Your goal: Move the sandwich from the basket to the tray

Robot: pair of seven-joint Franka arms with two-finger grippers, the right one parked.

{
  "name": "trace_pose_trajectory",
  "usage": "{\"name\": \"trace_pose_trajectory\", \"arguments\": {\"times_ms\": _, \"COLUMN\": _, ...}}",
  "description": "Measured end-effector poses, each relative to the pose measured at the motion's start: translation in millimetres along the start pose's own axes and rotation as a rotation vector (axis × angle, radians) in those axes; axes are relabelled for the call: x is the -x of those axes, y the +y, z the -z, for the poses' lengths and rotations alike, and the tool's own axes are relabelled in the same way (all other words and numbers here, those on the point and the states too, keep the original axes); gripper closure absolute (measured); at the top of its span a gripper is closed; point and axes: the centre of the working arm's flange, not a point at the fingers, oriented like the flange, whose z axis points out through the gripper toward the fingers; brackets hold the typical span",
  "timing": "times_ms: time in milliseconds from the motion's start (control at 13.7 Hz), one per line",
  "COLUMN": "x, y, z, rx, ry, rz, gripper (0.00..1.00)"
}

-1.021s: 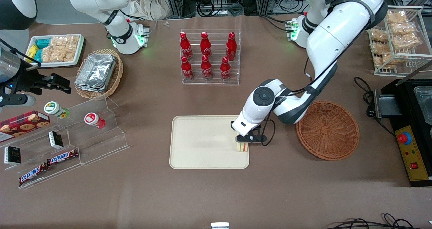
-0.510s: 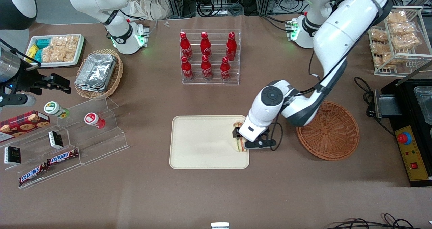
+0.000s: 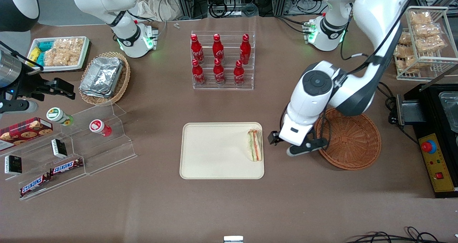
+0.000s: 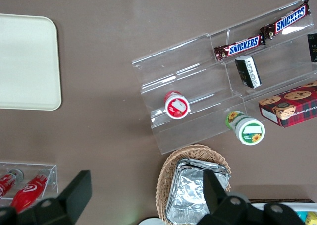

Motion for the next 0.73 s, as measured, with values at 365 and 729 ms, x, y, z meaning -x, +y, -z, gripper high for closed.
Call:
{"name": "trace_pose_trajectory", "arguments": {"times_ms": 365, "x": -14, "y": -57, "z": 76, "rx": -0.038, "ry": -0.153, "rz": -0.059, "gripper": 0.0}}
{"name": "trace_pose_trajectory", "arguments": {"times_ms": 729, "x": -32, "y": -156, "z": 162, "rx": -0.098, "ry": -0.224, "rz": -0.106, "gripper": 0.0}}
